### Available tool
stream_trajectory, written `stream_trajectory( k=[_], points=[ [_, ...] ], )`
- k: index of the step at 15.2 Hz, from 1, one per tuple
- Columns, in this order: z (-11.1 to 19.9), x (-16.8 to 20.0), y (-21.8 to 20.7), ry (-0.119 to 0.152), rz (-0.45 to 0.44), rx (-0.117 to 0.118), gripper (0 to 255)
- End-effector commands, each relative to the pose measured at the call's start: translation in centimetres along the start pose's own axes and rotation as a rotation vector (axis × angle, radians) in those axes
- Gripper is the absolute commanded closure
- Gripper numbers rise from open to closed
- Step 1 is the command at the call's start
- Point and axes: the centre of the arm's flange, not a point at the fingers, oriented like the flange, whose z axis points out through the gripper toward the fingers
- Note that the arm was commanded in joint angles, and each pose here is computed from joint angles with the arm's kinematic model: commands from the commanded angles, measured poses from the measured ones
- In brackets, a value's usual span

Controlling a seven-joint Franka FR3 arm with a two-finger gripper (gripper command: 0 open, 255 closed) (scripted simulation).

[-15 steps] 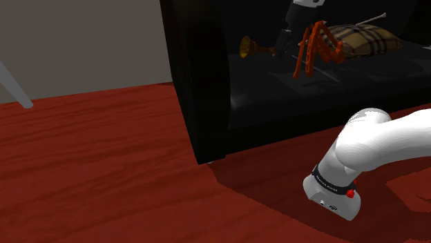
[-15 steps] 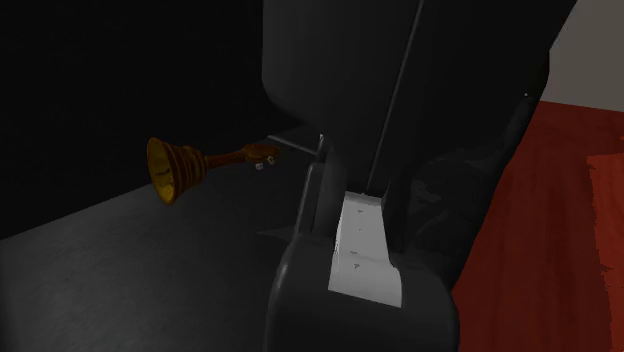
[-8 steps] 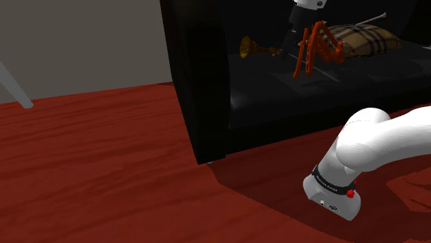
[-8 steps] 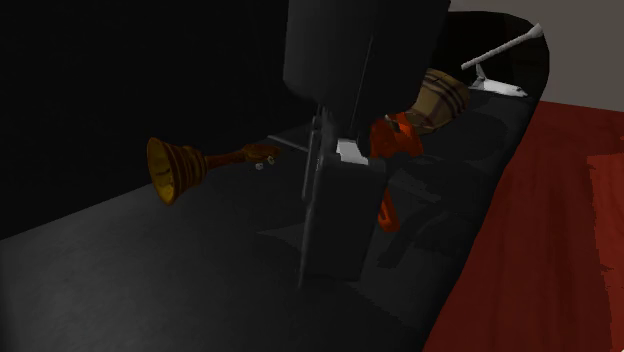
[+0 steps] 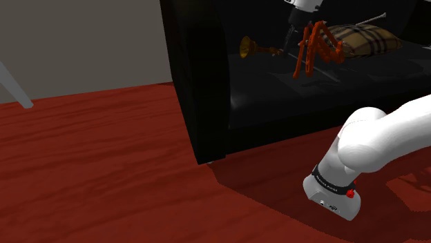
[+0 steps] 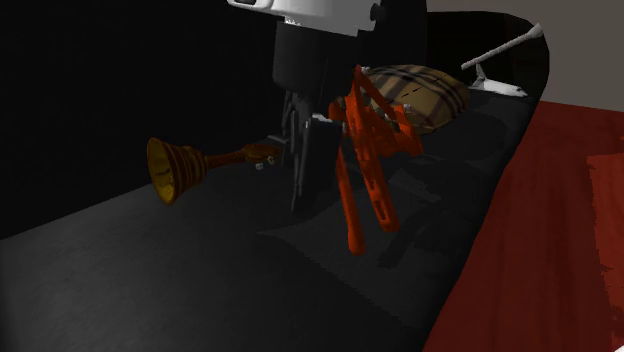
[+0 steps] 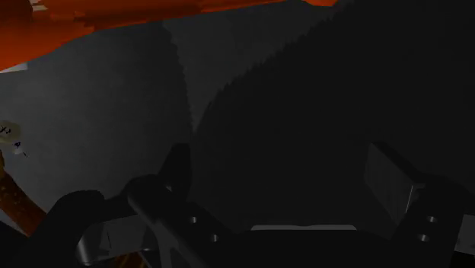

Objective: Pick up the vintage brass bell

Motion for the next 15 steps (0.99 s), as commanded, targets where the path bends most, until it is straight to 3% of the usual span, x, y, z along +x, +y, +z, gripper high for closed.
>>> stream_trajectory(
  k=[1, 15],
  points=[
    [0.3, 0.3, 2.8, 0.007, -0.064, 0.004, 0],
    [4.3, 6.7, 20.1, 0.055, -0.48, 0.044, 0]
  ],
)
